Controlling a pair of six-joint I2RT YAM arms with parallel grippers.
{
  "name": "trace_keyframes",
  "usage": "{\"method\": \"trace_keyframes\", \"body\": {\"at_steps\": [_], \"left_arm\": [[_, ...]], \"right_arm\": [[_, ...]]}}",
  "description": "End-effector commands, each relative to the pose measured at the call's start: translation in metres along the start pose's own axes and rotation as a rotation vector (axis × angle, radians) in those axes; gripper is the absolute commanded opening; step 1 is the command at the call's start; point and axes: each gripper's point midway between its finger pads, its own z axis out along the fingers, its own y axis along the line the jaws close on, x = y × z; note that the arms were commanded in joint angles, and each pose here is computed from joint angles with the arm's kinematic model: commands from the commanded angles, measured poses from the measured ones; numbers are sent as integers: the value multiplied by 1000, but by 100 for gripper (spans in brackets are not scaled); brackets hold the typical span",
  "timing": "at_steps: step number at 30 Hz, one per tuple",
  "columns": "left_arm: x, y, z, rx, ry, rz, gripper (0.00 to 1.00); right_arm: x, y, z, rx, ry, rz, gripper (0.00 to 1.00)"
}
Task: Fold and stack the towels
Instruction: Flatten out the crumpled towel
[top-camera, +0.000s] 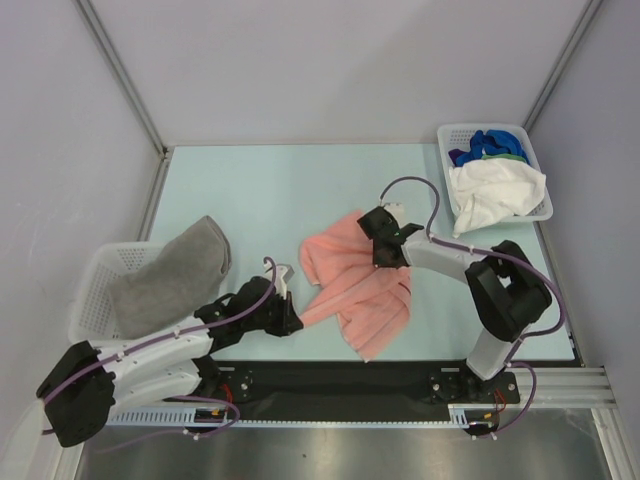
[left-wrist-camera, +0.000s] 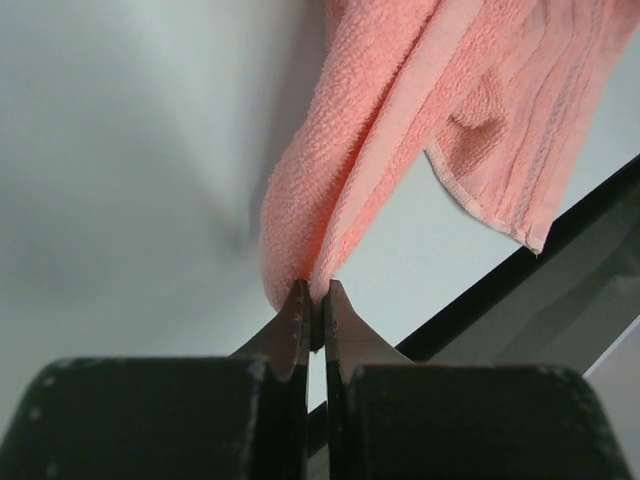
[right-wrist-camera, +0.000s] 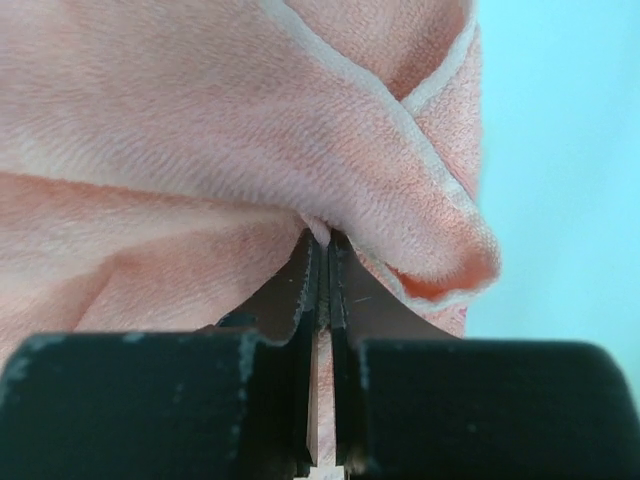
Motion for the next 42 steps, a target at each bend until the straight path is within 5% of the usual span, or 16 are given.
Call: {"method": "trace_keyframes", "body": {"at_steps": [1,8,16,25,31,42], "left_arm": [[-26,-15,-11,14,-63,32,0],[-109,-50,-60,-27,-243,128,0],[-209,-93,-137,-80,-486,303,0],[-341,-176,-310,-98,-903,551,0],[-372,-216,-371,-26,-1077,659,0],[-369,-253,-474,111,-1353,791,0]], "right_arm": [[-31,6,-30,-68,-89,38,0],[-100,15,-122,-239,-277,97,0],[-195,10,-275,-417,-613,130,0],[-289,-9,-444,-573,-1001,150,0],[-310,-27,-533,-647,-1208,157,0],[-289,-49,-615,-802,-1377,168,0]]}}
